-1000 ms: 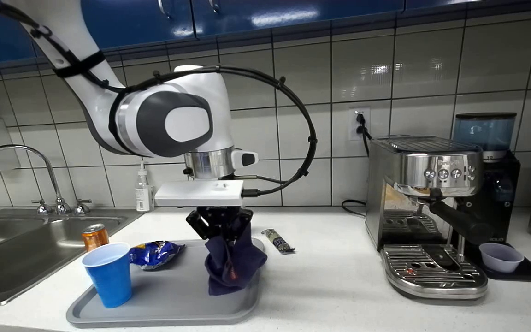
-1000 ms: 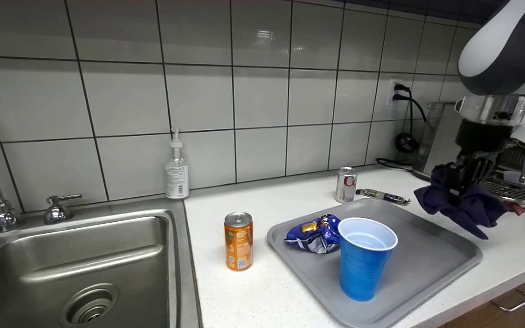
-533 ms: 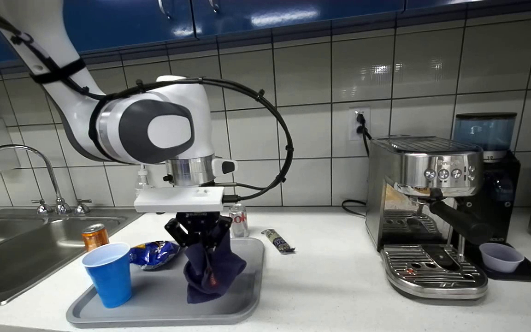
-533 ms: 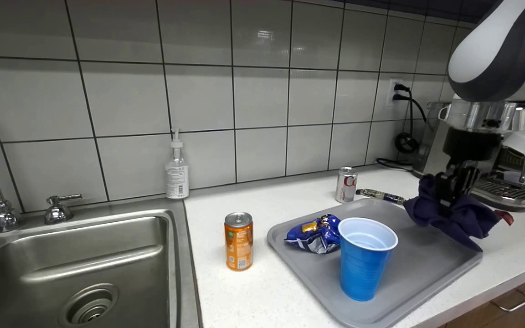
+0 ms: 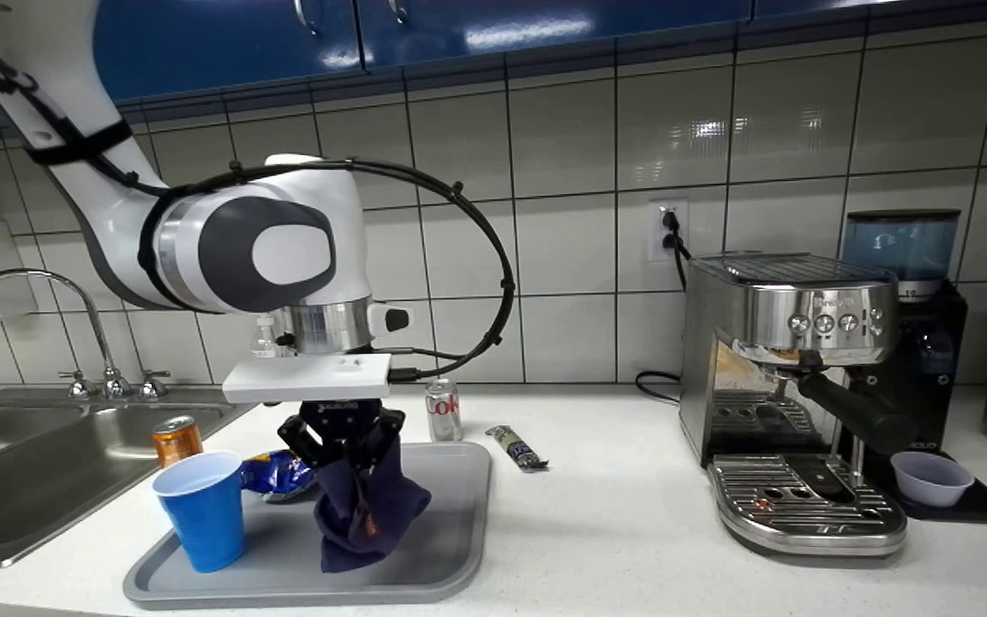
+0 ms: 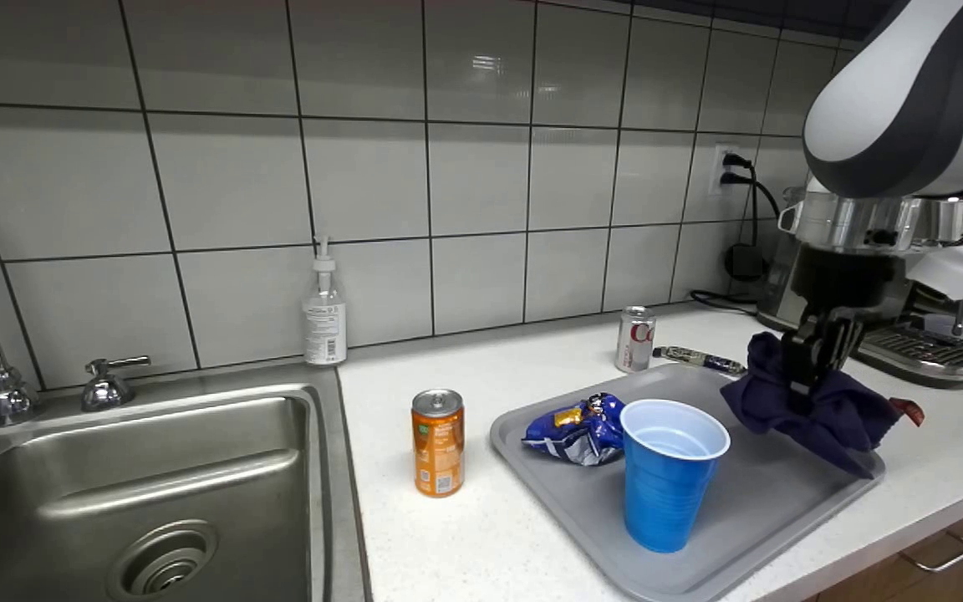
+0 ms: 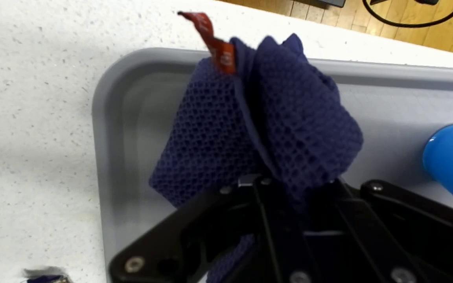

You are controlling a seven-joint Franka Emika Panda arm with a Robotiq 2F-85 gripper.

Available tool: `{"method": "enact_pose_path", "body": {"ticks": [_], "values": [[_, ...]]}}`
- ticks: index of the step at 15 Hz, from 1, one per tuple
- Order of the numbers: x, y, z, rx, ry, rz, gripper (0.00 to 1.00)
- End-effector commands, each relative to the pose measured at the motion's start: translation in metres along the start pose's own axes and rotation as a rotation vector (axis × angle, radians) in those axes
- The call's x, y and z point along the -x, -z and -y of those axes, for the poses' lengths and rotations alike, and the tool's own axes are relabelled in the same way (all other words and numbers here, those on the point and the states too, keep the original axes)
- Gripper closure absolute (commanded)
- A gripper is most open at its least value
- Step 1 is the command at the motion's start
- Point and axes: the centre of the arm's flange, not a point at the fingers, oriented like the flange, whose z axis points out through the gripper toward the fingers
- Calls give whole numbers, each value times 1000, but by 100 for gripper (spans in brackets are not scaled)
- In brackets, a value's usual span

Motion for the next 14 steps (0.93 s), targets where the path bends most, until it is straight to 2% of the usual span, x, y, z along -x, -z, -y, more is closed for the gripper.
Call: {"method": "enact_pose_path", "body": {"ticks": [1, 14], "values": [[-7, -2, 6, -19, -7, 9, 96], [-12, -39, 13, -3, 10, 39, 96]]}}
